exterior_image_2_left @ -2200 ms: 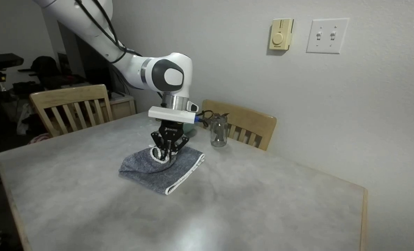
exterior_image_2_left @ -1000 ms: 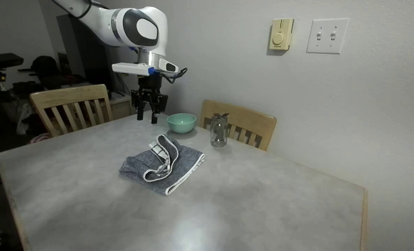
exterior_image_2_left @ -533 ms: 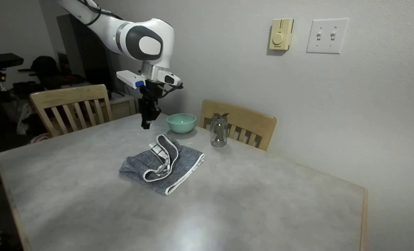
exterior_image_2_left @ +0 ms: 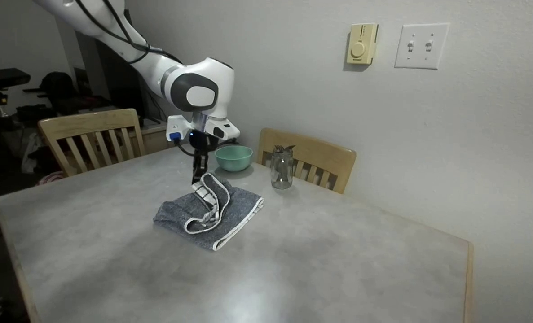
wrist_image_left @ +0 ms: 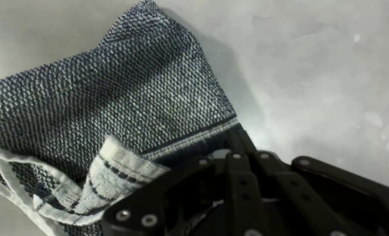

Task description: Unfold the towel once, fold the towel once, flip it over, unfold the towel once

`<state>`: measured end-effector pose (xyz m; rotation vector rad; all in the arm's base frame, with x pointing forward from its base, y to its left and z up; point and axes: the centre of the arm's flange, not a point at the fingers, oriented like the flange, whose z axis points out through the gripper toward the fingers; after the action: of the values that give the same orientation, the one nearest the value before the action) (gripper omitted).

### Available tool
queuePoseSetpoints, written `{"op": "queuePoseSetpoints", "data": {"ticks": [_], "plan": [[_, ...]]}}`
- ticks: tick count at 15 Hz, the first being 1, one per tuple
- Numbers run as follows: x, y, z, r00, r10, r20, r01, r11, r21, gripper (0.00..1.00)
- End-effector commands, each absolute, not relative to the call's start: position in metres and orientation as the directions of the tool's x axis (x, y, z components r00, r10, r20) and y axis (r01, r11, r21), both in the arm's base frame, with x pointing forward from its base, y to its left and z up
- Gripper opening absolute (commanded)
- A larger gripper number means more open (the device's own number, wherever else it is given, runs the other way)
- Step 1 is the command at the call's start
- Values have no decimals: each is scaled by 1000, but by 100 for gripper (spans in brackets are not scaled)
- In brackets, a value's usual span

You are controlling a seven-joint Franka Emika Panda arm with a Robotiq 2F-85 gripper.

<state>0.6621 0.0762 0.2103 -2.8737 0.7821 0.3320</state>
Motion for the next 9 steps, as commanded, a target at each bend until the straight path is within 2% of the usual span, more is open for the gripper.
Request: {"op": "queuePoseSetpoints", "data": {"ticks": [1, 9], "plan": [[661, 65, 197, 798, -548, -251, -570, -821, -20, 0], [676, 69, 193, 843, -528, -102, -473, -818, 327, 0]]}}
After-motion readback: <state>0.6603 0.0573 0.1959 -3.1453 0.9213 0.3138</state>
